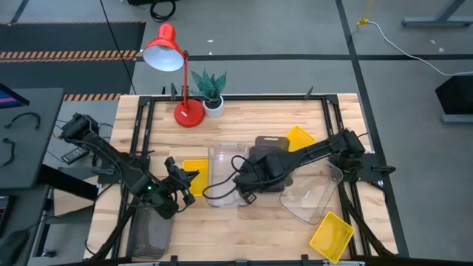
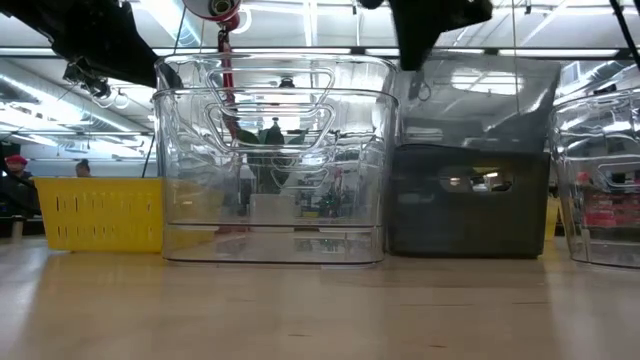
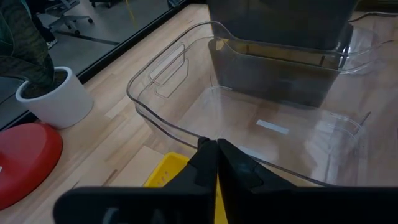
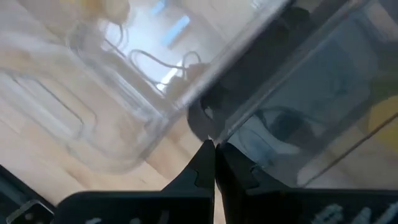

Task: Stack baskets by color
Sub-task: Stack the top black bin on the middle right black bin

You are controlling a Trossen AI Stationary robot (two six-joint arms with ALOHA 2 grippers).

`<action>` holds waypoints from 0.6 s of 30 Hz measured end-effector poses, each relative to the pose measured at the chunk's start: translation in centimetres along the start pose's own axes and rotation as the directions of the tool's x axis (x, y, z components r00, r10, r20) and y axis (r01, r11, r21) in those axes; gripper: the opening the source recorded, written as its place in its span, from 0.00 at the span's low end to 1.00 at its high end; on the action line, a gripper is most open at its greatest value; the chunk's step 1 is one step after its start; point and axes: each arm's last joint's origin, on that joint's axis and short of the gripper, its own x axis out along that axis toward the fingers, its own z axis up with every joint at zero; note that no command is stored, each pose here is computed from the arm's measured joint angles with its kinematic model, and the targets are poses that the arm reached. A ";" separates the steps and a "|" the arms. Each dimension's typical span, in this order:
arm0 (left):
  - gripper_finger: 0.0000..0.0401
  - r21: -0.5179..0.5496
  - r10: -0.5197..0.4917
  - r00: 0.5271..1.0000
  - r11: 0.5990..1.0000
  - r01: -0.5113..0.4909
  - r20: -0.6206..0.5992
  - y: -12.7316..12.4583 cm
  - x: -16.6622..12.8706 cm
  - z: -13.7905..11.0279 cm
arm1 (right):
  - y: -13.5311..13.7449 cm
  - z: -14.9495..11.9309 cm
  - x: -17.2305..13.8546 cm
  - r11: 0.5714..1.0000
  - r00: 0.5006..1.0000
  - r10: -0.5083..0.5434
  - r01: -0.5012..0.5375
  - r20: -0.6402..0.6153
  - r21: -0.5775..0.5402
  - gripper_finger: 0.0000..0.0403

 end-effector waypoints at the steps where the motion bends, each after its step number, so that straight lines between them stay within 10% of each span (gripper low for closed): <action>1: 0.03 0.001 -0.003 1.000 1.000 0.003 0.000 0.0 -0.1 0.0 | 0.0 0.2 0.1 1.000 1.000 0.011 -0.011 -0.003 0.002 0.02; 18: 0.03 0.009 -0.030 1.000 1.000 0.030 0.004 -0.3 -0.6 -0.2 | 0.5 -1.1 -0.7 0.998 0.999 0.048 -0.049 -0.015 -0.039 0.01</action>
